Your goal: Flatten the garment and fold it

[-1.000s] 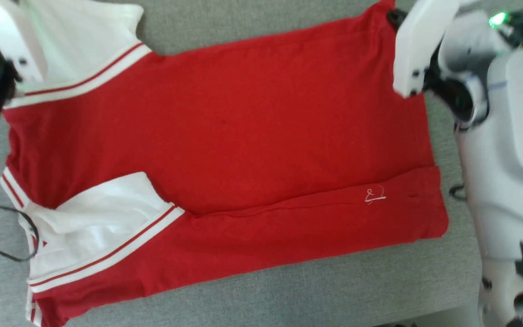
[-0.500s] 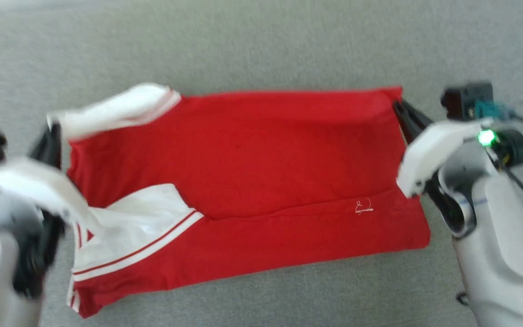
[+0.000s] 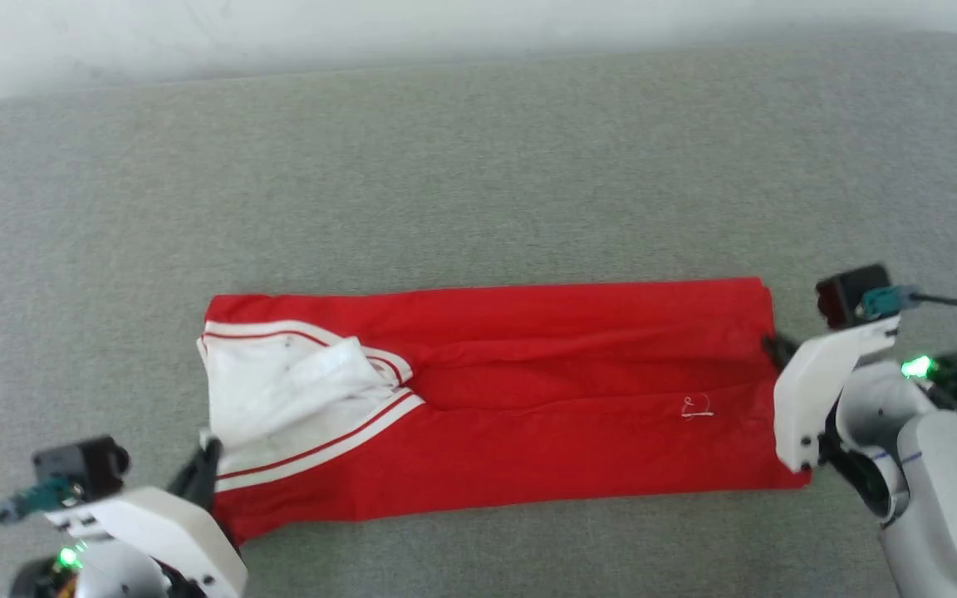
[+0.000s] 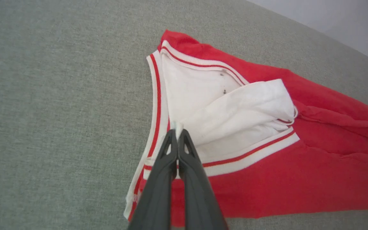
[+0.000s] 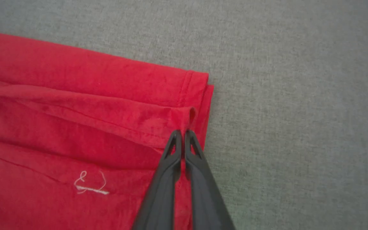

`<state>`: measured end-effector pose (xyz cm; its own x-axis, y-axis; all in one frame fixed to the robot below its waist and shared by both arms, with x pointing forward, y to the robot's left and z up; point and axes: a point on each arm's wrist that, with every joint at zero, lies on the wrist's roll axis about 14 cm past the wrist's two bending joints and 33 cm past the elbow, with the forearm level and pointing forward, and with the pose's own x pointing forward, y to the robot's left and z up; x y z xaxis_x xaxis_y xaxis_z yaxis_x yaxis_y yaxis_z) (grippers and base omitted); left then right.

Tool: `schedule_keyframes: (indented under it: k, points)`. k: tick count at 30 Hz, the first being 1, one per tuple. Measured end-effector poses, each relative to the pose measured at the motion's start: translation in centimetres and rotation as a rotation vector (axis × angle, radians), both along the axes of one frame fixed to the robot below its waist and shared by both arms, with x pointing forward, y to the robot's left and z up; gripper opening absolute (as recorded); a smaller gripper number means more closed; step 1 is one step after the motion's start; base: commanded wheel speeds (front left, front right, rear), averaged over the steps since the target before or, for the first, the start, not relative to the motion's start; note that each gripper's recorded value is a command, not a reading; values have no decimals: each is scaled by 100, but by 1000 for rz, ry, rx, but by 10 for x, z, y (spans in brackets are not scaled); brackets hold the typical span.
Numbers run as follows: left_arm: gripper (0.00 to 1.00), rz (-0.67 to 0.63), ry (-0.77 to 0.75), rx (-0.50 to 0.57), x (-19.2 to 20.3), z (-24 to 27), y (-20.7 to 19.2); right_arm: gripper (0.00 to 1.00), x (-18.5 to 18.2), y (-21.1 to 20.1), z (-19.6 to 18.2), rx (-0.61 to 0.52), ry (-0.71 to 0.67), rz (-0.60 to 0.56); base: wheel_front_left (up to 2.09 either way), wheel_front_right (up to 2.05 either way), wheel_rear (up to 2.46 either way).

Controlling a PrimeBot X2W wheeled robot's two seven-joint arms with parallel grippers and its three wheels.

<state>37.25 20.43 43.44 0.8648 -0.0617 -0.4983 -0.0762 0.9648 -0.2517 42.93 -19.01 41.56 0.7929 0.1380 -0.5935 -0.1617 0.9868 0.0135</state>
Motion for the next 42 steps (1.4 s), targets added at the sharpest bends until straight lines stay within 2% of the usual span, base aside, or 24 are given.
schedule_keyframes:
  k: [5, 10, 11, 12, 13, 14, 15, 22, 28, 34, 37, 42]
  points:
    - [0, 1, 85, -38, -19, -24, -6, 0, -19, 1, -30, -39, 172, 29, 0, 0, 0]
    - [0, -22, 161, -62, -33, -48, -14, 0, -23, 4, -41, -39, 246, 39, 0, 0, 0]
    - [0, -23, 167, -62, -35, -50, -15, 18, -23, 5, -42, -35, 253, 40, 0, 0, 0]
    - [1, -15, 167, -63, -35, -52, -14, 49, -23, 6, -42, -33, 253, 41, 0, 0, 0]
    - [47, -10, 157, -65, -34, -51, -14, 100, -23, 7, -41, -28, 252, 42, 0, 0, 0]
    - [91, -5, 148, -64, -34, -50, -13, 100, -23, 8, -40, -19, 254, 40, 0, 0, 0]
    - [100, -6, 140, -66, -34, -49, -14, 100, -24, 9, -39, -13, 252, 39, 0, 0, 0]
    - [100, -9, -4, -22, -30, -28, -16, 100, -39, 18, -24, 85, 165, -10, 0, 0, 0]
    - [100, -13, -277, 72, -9, 19, -18, 100, -35, 18, 13, 151, -47, -92, 0, 0, 0]
    - [100, -16, -529, 166, 9, 70, -17, 100, -33, -6, 38, 162, -191, -188, 0, 0, 0]
    - [100, -13, -597, 205, 17, 85, -15, 100, -33, -12, 40, 215, -213, -224, 0, 0, 0]
    - [100, -16, -645, 244, 27, 97, -15, 100, -37, -21, 21, 243, -158, -276, 0, 0, 0]
